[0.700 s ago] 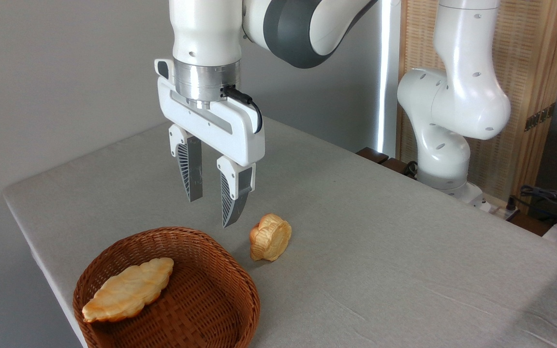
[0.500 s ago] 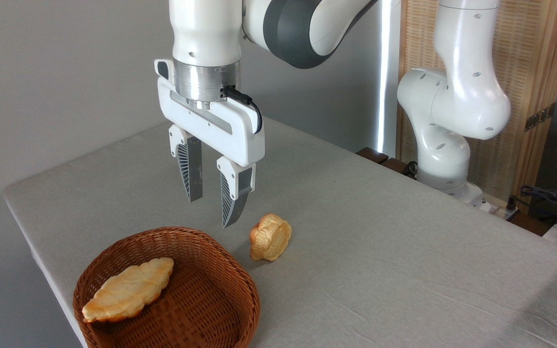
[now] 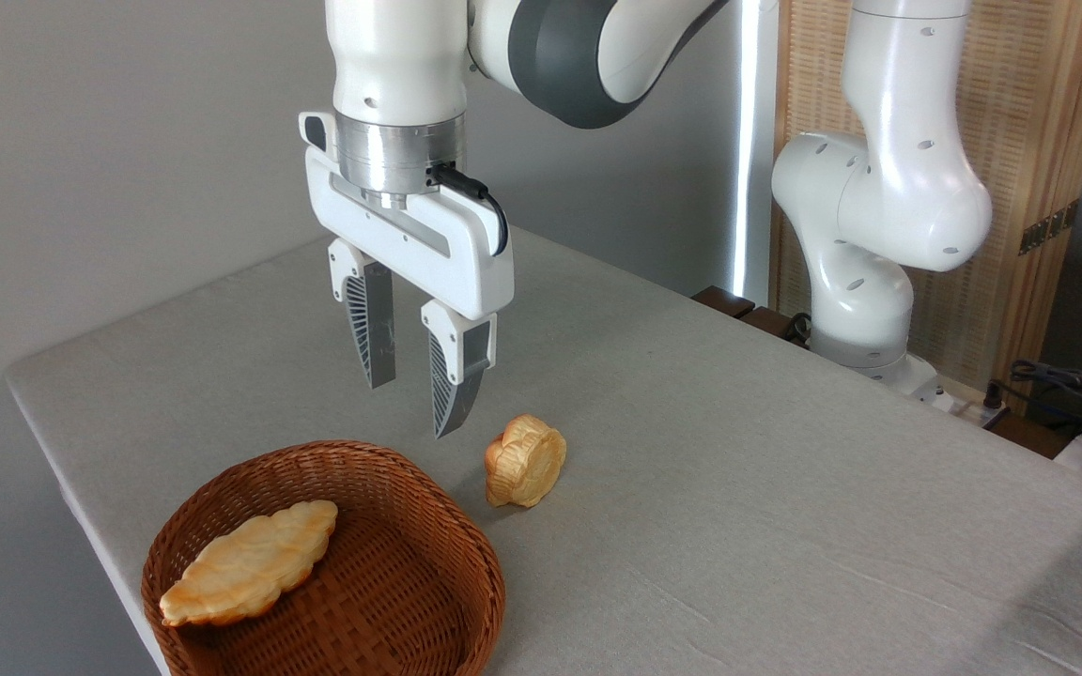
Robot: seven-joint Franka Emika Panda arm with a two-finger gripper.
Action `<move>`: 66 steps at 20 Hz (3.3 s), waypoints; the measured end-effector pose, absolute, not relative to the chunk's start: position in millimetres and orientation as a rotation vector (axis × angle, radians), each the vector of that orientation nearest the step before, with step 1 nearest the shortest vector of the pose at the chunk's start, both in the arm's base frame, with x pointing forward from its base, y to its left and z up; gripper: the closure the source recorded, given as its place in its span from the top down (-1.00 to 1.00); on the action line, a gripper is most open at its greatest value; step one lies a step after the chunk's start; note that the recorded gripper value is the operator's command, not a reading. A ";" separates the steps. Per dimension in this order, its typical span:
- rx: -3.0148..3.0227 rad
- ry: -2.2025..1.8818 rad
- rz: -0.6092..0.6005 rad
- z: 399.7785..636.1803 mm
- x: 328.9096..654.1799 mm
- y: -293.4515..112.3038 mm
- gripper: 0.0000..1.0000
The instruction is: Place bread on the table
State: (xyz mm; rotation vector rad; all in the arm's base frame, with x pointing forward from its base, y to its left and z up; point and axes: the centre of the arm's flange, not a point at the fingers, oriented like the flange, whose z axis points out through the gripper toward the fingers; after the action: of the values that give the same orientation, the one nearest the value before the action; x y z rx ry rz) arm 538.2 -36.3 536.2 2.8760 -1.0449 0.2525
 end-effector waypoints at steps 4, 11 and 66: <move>2.874 -1.043 0.237 535.5 537.4 -35.7 1.00; 2.873 -1.043 0.228 535.5 538.8 -35.9 1.00; 2.931 -0.517 0.732 440.0 636.4 -75.8 1.00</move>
State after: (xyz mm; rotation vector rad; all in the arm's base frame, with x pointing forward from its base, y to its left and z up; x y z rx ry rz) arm 636.4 -75.8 440.0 2.9312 -0.5174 0.7316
